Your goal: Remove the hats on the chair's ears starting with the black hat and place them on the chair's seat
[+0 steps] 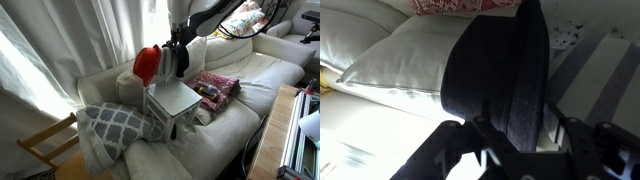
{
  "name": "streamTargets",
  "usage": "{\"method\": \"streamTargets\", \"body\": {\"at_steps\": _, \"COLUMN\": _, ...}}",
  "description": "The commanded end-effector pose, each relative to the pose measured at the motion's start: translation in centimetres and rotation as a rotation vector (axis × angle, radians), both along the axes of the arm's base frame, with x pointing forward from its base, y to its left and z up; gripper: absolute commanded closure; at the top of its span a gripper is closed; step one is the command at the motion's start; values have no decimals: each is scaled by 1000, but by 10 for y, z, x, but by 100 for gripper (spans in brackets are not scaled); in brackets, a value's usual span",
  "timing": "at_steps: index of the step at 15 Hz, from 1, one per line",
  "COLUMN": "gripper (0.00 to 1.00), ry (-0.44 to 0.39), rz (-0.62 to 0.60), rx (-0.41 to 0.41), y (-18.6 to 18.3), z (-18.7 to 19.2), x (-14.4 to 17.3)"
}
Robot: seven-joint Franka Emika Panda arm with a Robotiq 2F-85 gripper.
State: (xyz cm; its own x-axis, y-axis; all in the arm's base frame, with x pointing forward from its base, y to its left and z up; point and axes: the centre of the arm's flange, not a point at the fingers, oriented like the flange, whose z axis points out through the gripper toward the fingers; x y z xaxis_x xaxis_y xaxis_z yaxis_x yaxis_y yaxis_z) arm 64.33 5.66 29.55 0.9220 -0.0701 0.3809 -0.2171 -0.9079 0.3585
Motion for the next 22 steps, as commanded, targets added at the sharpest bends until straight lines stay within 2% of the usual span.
{"method": "streamTargets", "body": {"at_steps": 1, "gripper": 19, "ry": -20, "rz": -4, "rx": 2, "y": 6, "z": -17, "x": 6}}
{"method": "streamTargets", "body": {"at_steps": 2, "gripper": 18, "ry": -16, "rz": -5, "rx": 2, "y": 8, "z": -20, "x": 6}}
{"method": "streamTargets", "body": {"at_steps": 4, "gripper": 4, "ry": -11, "rz": -4, "rx": -1, "y": 10, "z": -25, "x": 6}}
{"method": "streamTargets", "body": {"at_steps": 5, "gripper": 31, "ry": -9, "rz": -1, "rx": 2, "y": 10, "z": -27, "x": 6}}
{"method": "streamTargets", "body": {"at_steps": 6, "gripper": 43, "ry": -21, "rz": -2, "rx": -4, "y": 11, "z": -28, "x": 6}}
{"method": "streamTargets", "body": {"at_steps": 7, "gripper": 43, "ry": -23, "rz": 0, "rx": -9, "y": 12, "z": -28, "x": 6}}
{"method": "streamTargets", "body": {"at_steps": 8, "gripper": 49, "ry": -20, "rz": -1, "rx": -7, "y": 12, "z": -27, "x": 6}}
{"method": "streamTargets", "body": {"at_steps": 9, "gripper": 59, "ry": -19, "rz": -5, "rx": -10, "y": 12, "z": -26, "x": 5}}
{"method": "streamTargets", "body": {"at_steps": 14, "gripper": 97, "ry": 5, "rz": -19, "rx": -33, "y": 7, "z": -18, "x": 3}}
{"method": "streamTargets", "body": {"at_steps": 15, "gripper": 100, "ry": -1, "rz": -25, "rx": -35, "y": 4, "z": -17, "x": 3}}
{"method": "streamTargets", "body": {"at_steps": 19, "gripper": 99, "ry": -19, "rz": -58, "rx": -33, "y": -11, "z": -11, "x": 7}}
{"method": "streamTargets", "body": {"at_steps": 22, "gripper": 99, "ry": -68, "rz": -113, "rx": -55, "y": -38, "z": 8, "x": 11}}
